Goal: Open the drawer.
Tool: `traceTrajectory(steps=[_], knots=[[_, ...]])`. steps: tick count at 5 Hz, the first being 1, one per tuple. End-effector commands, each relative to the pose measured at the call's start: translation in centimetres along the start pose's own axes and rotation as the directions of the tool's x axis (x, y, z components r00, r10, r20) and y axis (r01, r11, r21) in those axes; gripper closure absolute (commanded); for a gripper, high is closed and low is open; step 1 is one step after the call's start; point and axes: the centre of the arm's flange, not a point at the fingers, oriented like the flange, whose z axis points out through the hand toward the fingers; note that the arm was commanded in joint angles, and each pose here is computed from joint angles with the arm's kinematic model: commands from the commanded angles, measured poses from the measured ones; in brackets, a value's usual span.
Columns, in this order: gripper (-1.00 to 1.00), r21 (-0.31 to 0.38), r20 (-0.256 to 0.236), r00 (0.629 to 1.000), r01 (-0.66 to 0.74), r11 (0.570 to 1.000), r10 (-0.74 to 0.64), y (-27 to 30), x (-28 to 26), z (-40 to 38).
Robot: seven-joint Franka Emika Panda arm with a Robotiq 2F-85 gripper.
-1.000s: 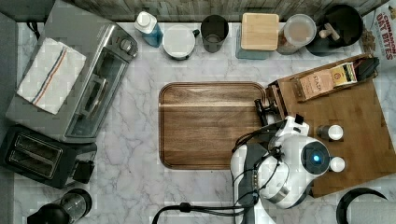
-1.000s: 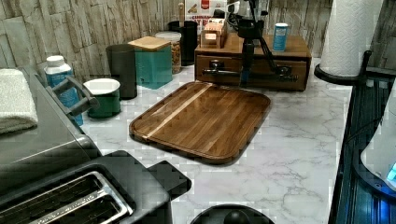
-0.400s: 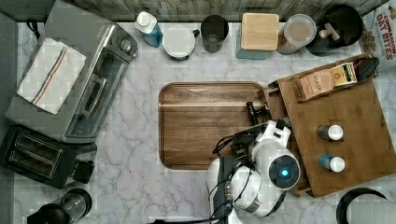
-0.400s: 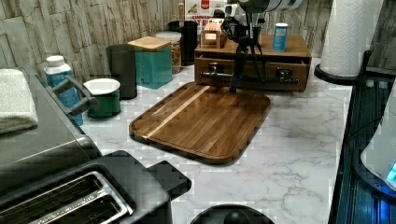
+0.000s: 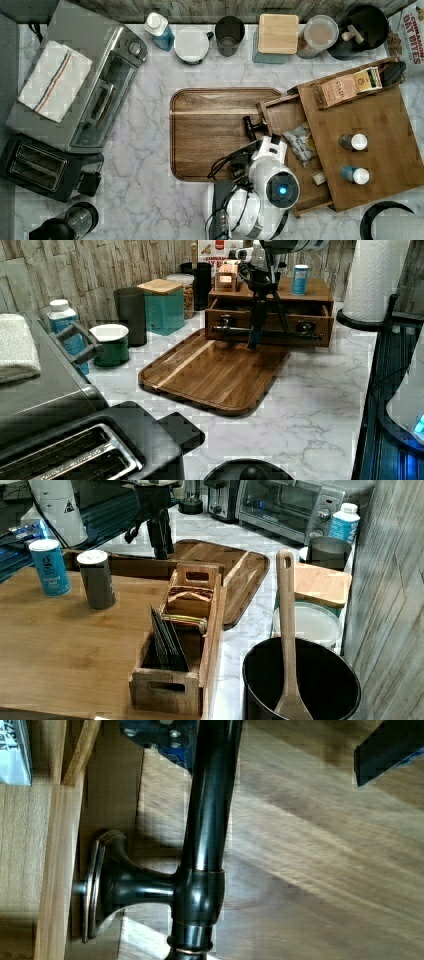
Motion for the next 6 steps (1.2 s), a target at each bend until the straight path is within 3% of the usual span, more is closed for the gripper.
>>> traceTrajectory(steps=[1,4,5,6], knots=[[-1.0,0.045,0.088,0.996,-0.02,0.999,0.016,-14.3,-1.4,3.0],[-1.0,0.073,0.104,0.993,-0.072,0.995,0.064,-18.1,-0.1,2.1],[-1.0,0.022,0.033,0.999,-0.027,0.999,0.026,-18.8,0.0,1.2],[-1.0,0.022,0.033,0.999,-0.027,0.999,0.026,-18.8,0.0,1.2]])
